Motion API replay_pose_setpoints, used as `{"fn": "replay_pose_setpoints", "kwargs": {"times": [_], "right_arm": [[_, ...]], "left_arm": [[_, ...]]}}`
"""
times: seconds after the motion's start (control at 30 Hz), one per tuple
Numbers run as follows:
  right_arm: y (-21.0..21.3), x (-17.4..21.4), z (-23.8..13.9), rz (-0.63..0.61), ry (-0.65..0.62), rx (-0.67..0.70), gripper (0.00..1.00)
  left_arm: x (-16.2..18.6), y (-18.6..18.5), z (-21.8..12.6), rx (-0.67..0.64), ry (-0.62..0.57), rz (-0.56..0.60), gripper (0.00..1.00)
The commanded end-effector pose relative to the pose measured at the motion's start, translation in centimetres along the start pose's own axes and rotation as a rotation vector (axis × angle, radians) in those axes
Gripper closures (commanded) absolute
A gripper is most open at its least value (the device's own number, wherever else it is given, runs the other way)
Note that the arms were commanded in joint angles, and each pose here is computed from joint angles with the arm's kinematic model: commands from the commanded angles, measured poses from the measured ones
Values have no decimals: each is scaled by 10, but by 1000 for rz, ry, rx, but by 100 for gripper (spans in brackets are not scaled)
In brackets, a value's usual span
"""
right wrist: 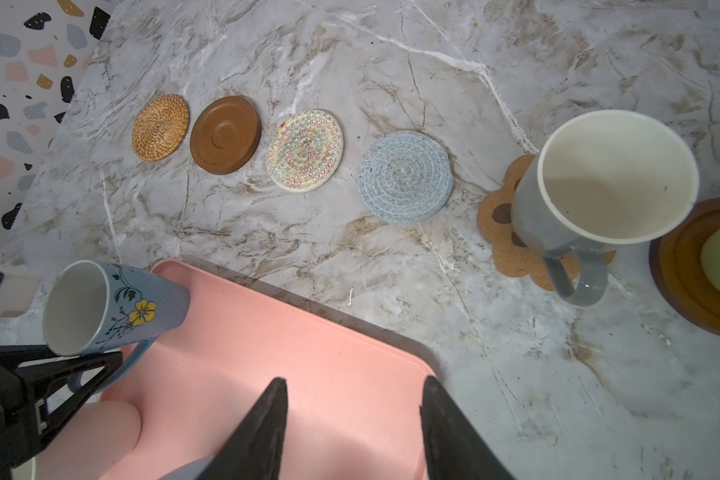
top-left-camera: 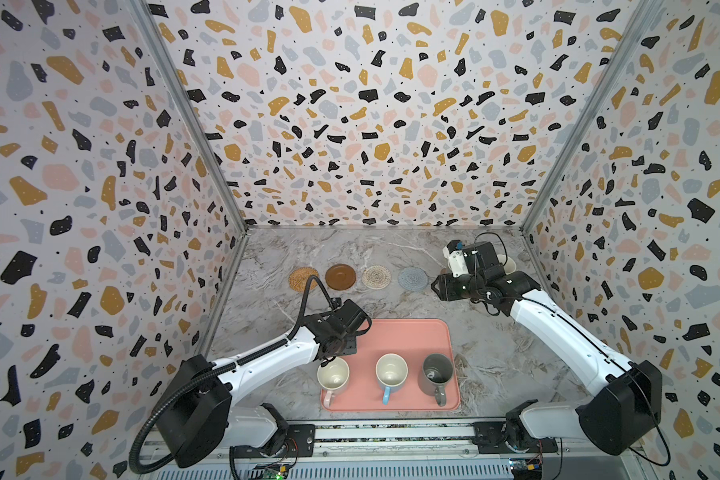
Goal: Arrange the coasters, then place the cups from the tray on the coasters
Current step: 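Lower the left gripper onto the blue-handled mug rim and close it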
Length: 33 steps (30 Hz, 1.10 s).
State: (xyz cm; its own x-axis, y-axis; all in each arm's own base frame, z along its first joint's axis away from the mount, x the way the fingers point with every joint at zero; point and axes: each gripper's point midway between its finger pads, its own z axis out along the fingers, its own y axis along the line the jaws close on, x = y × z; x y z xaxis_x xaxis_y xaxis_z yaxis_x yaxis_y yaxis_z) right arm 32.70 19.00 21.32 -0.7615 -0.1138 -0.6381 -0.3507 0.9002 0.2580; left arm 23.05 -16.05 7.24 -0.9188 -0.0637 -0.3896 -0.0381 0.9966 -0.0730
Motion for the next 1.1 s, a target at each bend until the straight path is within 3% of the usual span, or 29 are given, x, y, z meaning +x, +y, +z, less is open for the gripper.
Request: {"fn": "replay_pose_setpoints", "kwargs": {"times": [0.0,0.3,1.07], "right_arm": [[4,-14,-12,10,-32,7,46],[7,-14,-10,21,-24,18,47],[13,-8,-14,37,-19,37,47]], "left_arm": [[-6,4,1,-7,-36,9,73],[-12,8,4,-2,-60,11,84],[-37,-1,-24,58,-167,8,92]]}}
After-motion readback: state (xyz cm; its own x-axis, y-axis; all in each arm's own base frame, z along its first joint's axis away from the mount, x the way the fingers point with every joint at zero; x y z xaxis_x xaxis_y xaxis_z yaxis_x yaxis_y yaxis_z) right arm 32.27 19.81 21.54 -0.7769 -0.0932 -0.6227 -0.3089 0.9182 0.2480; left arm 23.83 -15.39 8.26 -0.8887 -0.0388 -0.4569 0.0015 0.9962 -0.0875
